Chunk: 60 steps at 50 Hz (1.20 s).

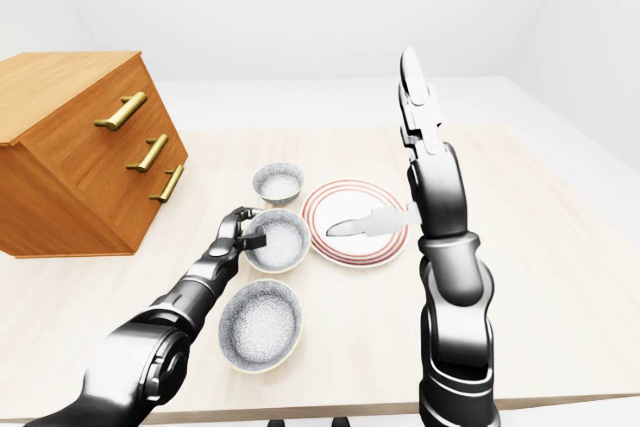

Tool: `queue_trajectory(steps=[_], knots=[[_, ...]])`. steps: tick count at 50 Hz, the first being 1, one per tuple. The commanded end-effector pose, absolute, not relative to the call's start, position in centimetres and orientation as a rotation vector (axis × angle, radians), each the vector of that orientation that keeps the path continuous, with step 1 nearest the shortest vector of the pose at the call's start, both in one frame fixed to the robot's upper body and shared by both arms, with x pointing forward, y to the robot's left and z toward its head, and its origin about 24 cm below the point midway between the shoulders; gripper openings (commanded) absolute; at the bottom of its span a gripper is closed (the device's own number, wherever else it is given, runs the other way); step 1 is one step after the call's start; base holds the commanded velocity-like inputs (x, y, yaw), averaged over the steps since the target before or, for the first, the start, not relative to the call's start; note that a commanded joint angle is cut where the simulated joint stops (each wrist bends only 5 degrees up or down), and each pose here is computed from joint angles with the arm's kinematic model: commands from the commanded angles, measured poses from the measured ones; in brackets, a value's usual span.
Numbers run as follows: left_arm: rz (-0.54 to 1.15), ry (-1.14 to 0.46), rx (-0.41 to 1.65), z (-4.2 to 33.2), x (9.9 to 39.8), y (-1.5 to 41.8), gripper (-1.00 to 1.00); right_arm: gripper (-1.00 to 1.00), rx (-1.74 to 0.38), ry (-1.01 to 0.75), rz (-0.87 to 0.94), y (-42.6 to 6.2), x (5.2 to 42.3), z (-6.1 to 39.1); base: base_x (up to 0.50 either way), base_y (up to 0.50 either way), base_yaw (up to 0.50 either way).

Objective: Put the bowl in the middle on the plate.

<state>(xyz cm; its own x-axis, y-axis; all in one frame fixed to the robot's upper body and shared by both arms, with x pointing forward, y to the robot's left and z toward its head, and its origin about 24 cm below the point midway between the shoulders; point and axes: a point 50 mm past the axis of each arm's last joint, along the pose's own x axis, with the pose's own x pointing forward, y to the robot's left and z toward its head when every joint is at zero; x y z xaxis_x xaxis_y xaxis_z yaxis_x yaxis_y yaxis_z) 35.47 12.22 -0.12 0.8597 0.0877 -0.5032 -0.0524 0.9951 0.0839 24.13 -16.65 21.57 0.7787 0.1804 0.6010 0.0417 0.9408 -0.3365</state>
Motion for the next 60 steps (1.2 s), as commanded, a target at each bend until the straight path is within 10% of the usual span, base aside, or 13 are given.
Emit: queue_trajectory(steps=[1, 36, 60], knots=[[0.074, 0.542, 0.08, 0.3, 35.8, 12.6, -1.0, 1.0, -0.352, -0.702, 0.076, -16.7, 23.8, 22.0, 0.0, 0.0, 0.0], [0.017, -0.066, 0.01, 13.0, 38.1, 12.5, -1.0, 1.0, -0.35, -0.704, 0.065, -17.0, 23.8, 22.1, 0.0, 0.0, 0.0], [-0.124, -0.144, -0.002, 14.9, 37.5, 7.4, -1.0, 1.0, -0.383, -0.748, 0.04, -17.8, 22.5, 23.0, 0.0, 0.0, 0.0]])
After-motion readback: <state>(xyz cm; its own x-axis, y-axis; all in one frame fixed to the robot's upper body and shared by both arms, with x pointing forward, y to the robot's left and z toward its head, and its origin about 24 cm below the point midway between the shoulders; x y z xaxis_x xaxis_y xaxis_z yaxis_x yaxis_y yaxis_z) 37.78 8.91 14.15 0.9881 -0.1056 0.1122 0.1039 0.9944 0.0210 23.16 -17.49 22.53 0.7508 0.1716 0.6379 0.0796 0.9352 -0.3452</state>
